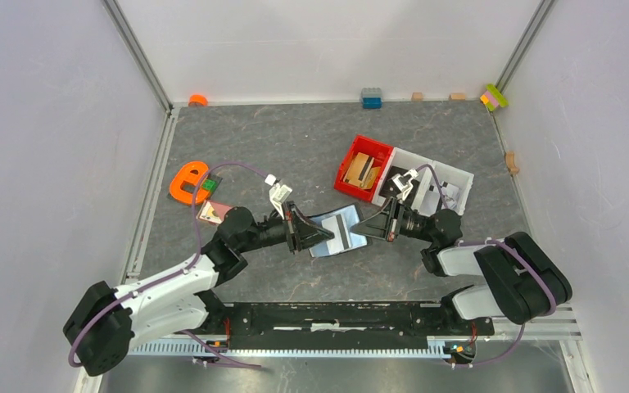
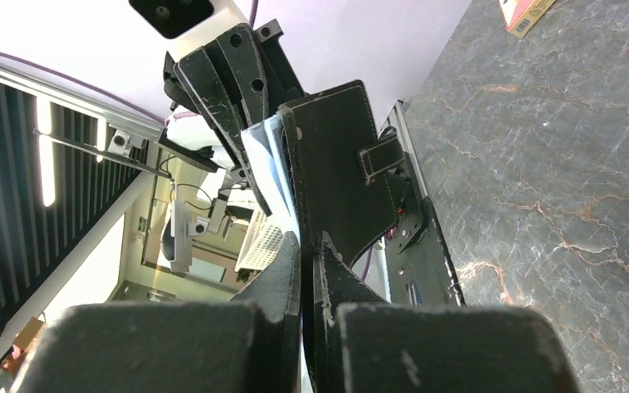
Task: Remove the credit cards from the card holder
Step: Remove the credit card from the card holder.
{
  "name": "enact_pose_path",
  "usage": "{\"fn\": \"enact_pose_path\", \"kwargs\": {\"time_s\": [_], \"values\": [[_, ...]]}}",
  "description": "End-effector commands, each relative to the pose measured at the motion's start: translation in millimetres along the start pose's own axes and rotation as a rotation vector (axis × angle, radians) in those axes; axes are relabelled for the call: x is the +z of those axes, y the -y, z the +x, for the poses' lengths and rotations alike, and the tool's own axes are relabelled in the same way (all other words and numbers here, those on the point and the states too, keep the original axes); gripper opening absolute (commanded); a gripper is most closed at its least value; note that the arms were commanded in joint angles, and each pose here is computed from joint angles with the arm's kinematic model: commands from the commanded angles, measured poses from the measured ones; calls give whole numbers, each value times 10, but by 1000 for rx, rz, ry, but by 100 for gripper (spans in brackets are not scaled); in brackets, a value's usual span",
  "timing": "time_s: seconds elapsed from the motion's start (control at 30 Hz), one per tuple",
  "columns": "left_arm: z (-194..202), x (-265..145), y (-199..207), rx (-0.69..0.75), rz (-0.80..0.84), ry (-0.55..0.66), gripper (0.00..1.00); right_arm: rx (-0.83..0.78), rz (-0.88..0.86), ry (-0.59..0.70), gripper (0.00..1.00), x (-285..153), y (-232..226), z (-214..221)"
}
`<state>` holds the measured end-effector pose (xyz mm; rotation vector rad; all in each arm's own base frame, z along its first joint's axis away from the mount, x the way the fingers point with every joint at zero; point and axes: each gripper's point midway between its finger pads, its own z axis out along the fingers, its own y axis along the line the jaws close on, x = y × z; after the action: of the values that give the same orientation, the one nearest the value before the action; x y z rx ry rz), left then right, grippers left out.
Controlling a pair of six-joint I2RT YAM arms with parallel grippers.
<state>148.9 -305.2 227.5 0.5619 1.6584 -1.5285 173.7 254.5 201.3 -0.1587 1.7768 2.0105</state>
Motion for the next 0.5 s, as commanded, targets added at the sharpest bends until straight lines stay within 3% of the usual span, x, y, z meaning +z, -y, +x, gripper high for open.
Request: {"fn": "enact_pose_path", "kwargs": {"time_s": [0.0, 0.1, 0.23, 0.47], "values": [[-180, 41, 174, 51, 72, 41, 5, -368, -274, 54, 0, -86, -666, -12], [-176, 44, 112, 51, 39, 39, 2, -382, -279, 53, 0, -90, -692, -13], [-219, -35, -199, 61, -156, 48, 2, -388, -246, 91, 0, -157, -636, -113], [-428, -315, -370, 93, -316, 185, 2, -360, -184, 156, 0, -248, -480, -245]]}}
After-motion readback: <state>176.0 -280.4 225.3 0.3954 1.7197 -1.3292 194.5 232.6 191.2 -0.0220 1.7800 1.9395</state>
